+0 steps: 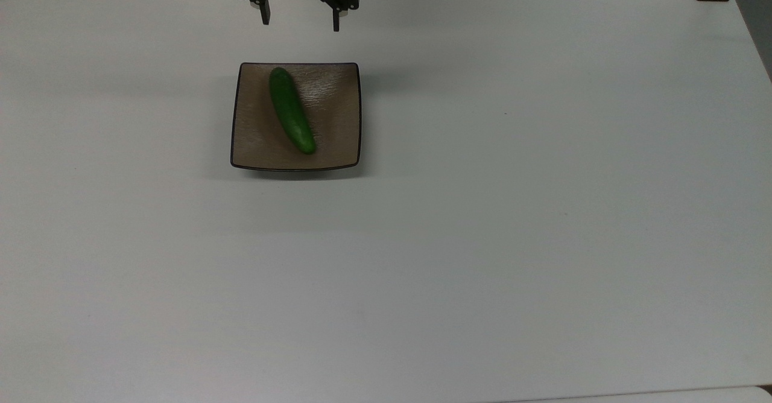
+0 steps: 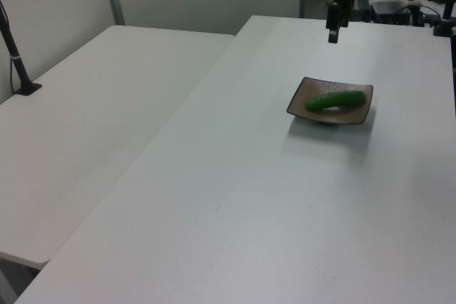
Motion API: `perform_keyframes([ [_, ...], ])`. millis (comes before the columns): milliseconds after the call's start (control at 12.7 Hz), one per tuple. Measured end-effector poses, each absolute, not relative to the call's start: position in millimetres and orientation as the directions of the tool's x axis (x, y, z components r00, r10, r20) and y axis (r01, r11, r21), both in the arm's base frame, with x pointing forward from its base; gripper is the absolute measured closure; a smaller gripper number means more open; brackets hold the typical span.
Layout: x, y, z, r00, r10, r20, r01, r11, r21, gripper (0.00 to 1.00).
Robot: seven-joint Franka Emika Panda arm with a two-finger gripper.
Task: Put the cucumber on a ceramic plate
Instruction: 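Open the gripper and raise it away from the plate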
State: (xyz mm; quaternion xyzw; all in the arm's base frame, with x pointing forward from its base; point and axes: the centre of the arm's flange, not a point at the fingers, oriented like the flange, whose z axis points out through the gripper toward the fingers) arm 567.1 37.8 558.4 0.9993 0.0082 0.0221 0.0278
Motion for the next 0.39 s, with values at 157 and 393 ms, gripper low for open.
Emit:
perform_keyframes([
  [157, 567.2, 37.0, 558.4, 0.999, 0.020, 0.044, 0.017, -0.998, 0.065, 0.00],
  [393, 567.5, 36.1, 557.8, 0.998, 0.040, 0.042, 0.037, -0.997, 0.069, 0.00],
])
